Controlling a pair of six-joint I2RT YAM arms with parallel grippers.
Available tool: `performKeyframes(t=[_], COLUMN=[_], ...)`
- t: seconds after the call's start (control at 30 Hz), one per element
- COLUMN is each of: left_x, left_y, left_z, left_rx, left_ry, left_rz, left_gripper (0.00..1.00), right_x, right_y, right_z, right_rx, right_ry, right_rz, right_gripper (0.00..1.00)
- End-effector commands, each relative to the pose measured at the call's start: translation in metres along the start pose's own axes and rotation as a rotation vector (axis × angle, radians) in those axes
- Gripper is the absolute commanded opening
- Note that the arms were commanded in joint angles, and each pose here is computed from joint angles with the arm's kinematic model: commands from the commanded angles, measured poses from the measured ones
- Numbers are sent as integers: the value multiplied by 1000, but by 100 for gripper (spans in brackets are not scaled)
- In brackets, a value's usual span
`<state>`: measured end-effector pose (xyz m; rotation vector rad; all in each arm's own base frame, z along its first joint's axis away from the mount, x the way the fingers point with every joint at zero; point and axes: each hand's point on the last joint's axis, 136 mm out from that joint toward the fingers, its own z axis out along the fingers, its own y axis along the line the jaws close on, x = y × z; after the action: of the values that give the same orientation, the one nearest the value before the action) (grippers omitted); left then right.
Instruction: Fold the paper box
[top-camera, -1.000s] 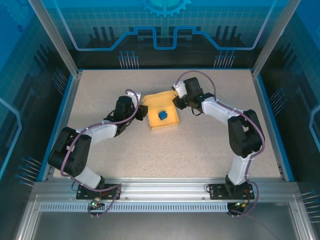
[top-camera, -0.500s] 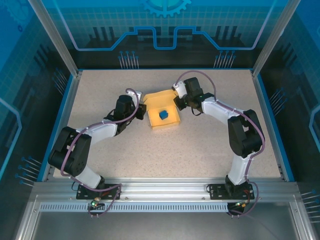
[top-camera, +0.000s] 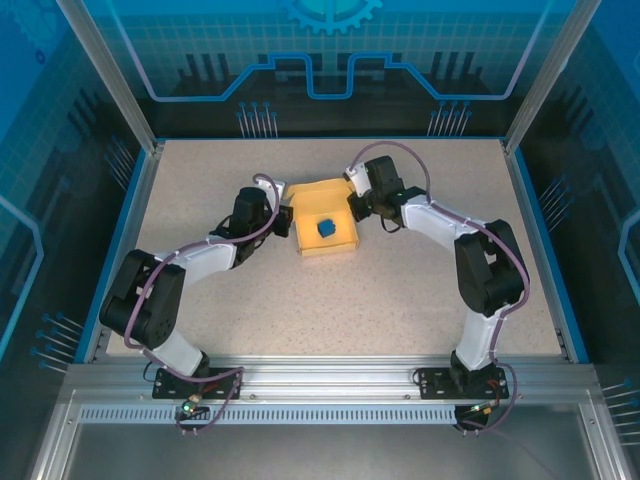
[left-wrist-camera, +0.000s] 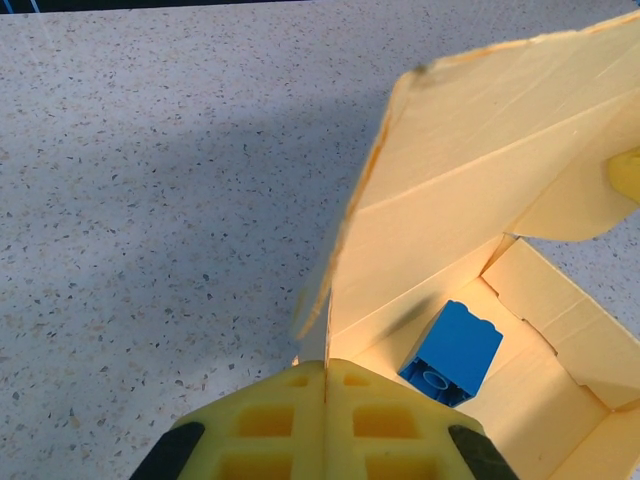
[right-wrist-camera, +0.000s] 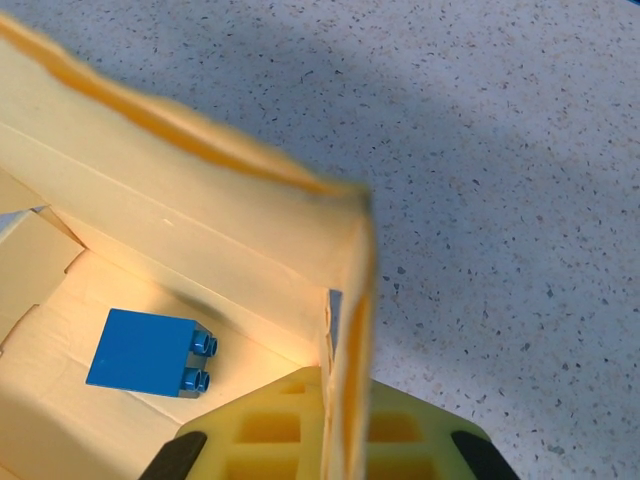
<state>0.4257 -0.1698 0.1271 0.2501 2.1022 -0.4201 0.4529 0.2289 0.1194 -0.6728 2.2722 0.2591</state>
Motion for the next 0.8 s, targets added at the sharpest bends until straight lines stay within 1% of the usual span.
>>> performKeyframes(t=[0.0,0.3,0.57,0.77], left_x=[-11,-17,-18,-13], left_y=[-3,1,-6,-9], left_z=[0,-8,-9,-7], left_rx=[-6,-112,-171,-216], left_ry=[-20,-80,-127,-146], left_rz=[-16,-70,-82,-75], left_gripper=[0,0,0,0], right_x=[6,6,-3,-10], right_y=[6,1,-1,-1], right_z=[-10,-16,-13,-11], right_rx=[55,247,329,337], right_ry=[24,21,-14,-53], right_rz=[71,181,260,296], right_gripper=[0,0,0,0])
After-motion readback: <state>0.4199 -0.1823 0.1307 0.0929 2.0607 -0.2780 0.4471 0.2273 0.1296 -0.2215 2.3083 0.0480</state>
